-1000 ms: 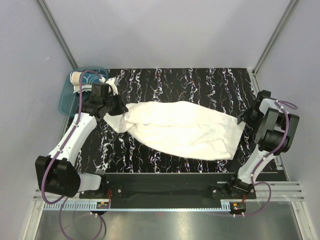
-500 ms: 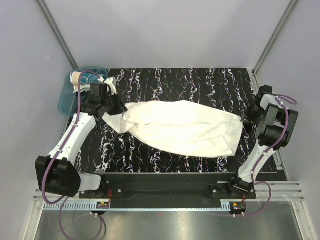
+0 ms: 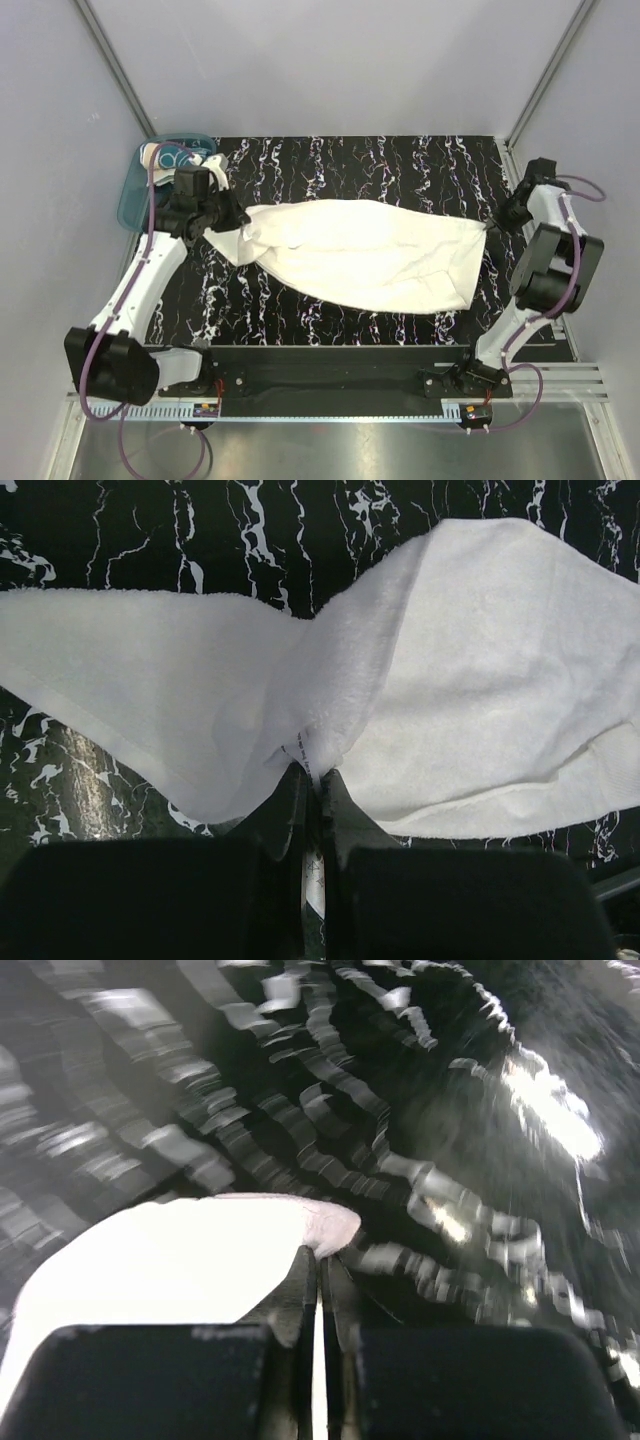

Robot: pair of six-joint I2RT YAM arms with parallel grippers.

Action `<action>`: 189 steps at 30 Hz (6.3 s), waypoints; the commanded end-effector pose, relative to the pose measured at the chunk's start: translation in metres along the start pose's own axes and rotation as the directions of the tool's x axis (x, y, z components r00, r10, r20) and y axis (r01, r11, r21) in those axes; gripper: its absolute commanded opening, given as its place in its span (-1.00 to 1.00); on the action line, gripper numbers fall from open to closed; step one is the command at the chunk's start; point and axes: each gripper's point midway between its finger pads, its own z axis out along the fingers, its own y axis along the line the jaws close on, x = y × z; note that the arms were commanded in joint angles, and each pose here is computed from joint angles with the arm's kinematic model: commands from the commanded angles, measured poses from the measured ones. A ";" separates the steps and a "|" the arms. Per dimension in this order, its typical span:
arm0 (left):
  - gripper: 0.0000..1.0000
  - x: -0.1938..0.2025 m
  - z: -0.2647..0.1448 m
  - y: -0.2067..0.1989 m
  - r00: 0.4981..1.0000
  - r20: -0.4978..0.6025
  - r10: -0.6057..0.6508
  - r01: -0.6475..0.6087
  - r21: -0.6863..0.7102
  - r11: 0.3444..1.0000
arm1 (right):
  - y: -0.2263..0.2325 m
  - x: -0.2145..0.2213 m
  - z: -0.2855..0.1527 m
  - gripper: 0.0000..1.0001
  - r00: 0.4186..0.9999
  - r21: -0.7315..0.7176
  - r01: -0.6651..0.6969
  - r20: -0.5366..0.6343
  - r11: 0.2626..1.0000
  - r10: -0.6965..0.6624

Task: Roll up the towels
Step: Flatten the towel

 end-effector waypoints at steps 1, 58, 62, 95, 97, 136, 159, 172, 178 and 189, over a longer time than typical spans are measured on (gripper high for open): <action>-1.00 -0.046 -0.058 -0.022 0.977 0.209 0.049 -0.056 0.023 0.998 | 0.042 -0.028 -0.134 -1.00 0.971 -0.194 0.086 0.235 0.977 -0.038; -1.00 -0.109 0.179 0.099 0.980 -0.068 -0.185 0.171 -0.173 0.970 | 0.143 -0.106 0.004 -1.00 0.959 -0.399 0.120 0.284 0.909 -0.002; -1.00 -0.105 0.200 0.120 0.972 -0.076 -0.221 0.199 -0.229 0.953 | 0.153 -0.116 0.021 -1.00 0.961 -0.380 0.128 0.275 0.916 -0.021; 0.84 0.004 -0.006 0.099 0.954 0.041 -0.298 0.293 -0.346 0.891 | 0.042 -0.014 -0.128 0.75 0.921 -0.197 0.136 0.385 0.971 -0.051; 0.79 0.043 -0.007 0.104 0.923 0.024 -0.383 0.364 -0.372 0.854 | 0.039 0.000 -0.127 0.75 0.934 -0.220 0.139 0.353 0.965 -0.054; -0.15 0.185 0.014 0.164 0.810 0.134 -0.570 0.546 -0.527 0.651 | 0.029 0.032 -0.130 0.75 0.955 -0.248 0.160 0.283 0.956 -0.087; -1.00 0.098 -0.002 0.106 0.920 -0.087 -0.383 0.337 -0.326 0.883 | -0.077 0.020 -0.110 0.96 0.930 0.107 -0.115 0.360 0.988 0.069; -1.00 0.099 0.005 0.080 0.914 -0.148 -0.377 0.352 -0.169 0.921 | -0.144 0.052 -0.044 0.77 0.942 0.205 -0.319 0.176 0.925 0.286; -1.00 0.099 0.003 0.081 0.918 -0.134 -0.373 0.348 -0.175 0.921 | -0.149 0.051 -0.031 0.76 0.944 0.227 -0.315 0.173 0.921 0.280; -1.00 0.098 -0.001 0.089 0.926 -0.096 -0.365 0.337 -0.228 0.913 | -0.152 0.044 -0.002 0.51 0.937 0.181 -0.345 0.133 0.921 0.324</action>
